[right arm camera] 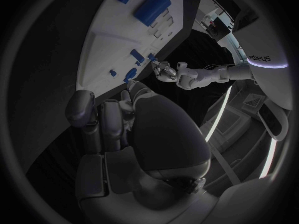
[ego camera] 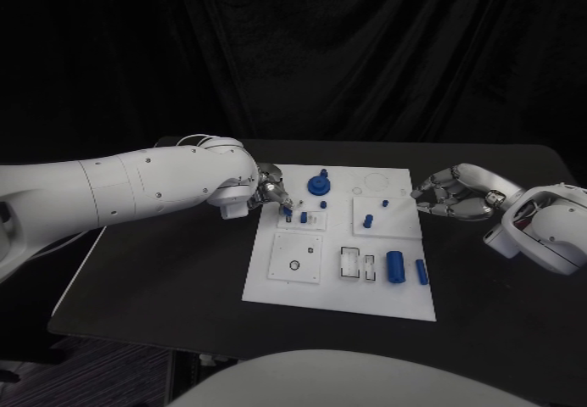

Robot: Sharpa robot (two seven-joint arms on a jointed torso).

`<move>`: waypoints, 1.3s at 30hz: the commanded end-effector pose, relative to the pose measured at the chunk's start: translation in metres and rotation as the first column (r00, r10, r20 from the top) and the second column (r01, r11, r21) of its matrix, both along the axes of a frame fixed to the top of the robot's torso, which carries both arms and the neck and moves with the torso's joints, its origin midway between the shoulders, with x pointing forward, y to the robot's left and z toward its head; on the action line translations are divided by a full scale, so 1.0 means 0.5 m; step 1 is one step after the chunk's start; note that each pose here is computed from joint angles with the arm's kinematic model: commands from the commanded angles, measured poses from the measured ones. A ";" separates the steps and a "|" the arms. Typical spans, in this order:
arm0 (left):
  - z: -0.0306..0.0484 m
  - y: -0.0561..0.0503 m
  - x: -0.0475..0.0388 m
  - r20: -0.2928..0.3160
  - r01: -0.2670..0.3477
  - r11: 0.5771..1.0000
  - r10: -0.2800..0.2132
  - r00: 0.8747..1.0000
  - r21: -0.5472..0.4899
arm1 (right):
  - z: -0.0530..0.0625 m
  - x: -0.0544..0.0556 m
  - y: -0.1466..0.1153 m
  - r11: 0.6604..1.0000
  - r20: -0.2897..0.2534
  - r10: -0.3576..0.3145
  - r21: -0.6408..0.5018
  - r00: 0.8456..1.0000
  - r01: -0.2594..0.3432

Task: Assemble the parts on the task board

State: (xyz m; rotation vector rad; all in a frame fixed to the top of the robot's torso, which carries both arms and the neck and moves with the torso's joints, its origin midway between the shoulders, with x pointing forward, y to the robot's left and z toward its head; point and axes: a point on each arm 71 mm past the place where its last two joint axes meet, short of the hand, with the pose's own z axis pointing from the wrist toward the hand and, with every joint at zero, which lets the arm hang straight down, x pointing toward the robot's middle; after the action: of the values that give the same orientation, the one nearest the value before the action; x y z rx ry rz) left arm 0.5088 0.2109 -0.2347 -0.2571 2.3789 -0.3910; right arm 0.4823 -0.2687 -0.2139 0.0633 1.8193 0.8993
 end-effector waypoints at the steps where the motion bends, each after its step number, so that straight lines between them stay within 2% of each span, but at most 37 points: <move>1: -0.003 -0.003 -0.004 -0.008 0.016 1.000 -0.016 1.000 -0.015 | -0.004 0.000 -0.001 1.000 -0.015 -0.006 -0.007 1.000 0.006; 20: -0.022 0.006 -0.010 -0.016 0.001 1.000 -0.001 1.000 -0.018 | -0.006 0.002 -0.003 1.000 -0.025 -0.007 -0.013 1.000 0.007; 39: -0.034 0.000 -0.014 -0.018 -0.002 1.000 0.002 1.000 -0.022 | -0.008 0.000 -0.004 1.000 -0.037 -0.014 -0.020 0.999 0.013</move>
State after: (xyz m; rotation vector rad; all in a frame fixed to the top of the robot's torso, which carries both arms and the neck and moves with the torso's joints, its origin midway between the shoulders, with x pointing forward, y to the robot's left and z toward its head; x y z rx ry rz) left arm 0.5039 0.2134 -0.2478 -0.2767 2.3861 -0.4029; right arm 0.4829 -0.2697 -0.2154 0.0679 1.8379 0.8908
